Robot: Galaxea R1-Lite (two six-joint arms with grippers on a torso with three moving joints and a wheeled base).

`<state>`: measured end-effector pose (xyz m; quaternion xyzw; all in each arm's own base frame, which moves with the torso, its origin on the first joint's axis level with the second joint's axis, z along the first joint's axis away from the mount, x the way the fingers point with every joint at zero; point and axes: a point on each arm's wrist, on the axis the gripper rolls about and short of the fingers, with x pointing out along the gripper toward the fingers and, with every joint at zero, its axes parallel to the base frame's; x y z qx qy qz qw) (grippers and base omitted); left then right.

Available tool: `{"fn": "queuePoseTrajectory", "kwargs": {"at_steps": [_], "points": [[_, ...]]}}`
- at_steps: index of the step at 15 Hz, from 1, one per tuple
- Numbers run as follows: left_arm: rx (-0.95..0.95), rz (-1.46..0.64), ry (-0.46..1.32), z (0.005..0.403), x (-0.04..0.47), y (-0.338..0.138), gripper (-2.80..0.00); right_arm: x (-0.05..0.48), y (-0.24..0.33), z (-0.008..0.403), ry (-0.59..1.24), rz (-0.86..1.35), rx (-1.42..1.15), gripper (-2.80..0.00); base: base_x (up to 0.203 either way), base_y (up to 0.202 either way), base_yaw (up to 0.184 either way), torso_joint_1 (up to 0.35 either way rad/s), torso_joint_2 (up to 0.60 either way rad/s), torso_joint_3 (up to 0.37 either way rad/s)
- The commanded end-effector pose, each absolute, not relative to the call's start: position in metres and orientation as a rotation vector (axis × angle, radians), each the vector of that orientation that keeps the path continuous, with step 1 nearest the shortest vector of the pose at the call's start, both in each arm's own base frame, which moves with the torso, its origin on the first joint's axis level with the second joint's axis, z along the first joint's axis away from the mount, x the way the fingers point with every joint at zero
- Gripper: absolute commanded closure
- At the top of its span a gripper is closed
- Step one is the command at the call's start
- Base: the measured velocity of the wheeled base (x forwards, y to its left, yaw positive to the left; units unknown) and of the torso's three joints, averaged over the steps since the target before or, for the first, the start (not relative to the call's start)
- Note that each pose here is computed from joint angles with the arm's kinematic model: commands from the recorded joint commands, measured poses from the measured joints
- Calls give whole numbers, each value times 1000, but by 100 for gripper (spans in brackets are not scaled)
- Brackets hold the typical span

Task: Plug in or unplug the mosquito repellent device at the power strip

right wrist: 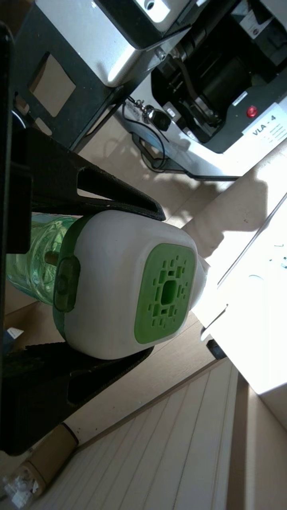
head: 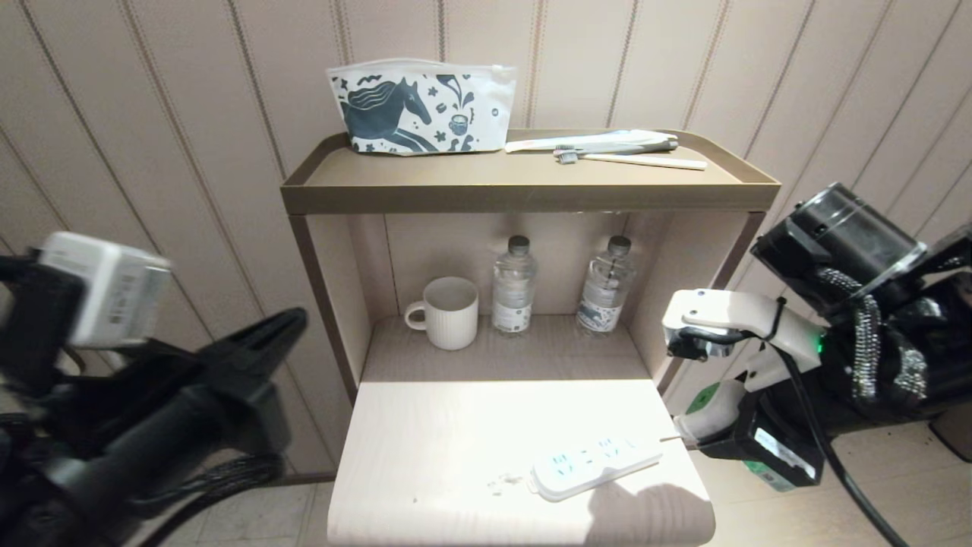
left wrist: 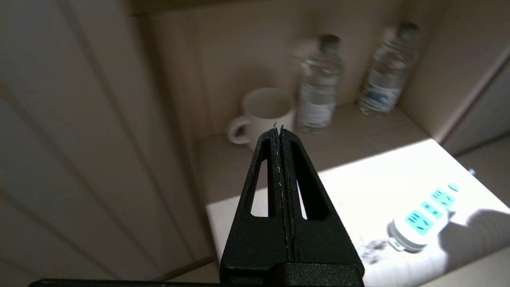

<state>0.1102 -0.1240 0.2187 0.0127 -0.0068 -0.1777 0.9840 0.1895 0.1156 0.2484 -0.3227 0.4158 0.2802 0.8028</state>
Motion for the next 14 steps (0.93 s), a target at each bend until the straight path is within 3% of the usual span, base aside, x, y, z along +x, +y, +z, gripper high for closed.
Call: {"fn": "queuePoseTrajectory", "kwargs": {"at_steps": [1, 3, 6, 9, 12, 14], "points": [[-11, -244, -59, 245, 59, -44, 0, 169, 103, 259, 846, 586, -666, 0, 0, 0, 0, 0, 0, 0], [39, -47, 18, 260, 30, -7, 0, 159, 96, 260, 834, 576, -652, 0, 0, 0, 0, 0, 0, 0], [-18, 389, 51, 256, 25, 7, 0, 150, 90, 252, 861, 562, -647, 0, 0, 0, 0, 0, 0, 0], [-5, 563, 115, 190, 11, 13, 0, 137, 81, 255, 832, 546, -631, 0, 0, 0, 0, 0, 0, 0], [10, 718, 85, 149, -9, 14, 0, 135, 79, 254, 841, 521, -588, 0, 0, 0, 0, 0, 0, 0], [34, 634, 140, 115, -4, 12, 0, 136, 80, 254, 796, 498, -531, 0, 0, 0, 0, 0, 0, 0]]}}
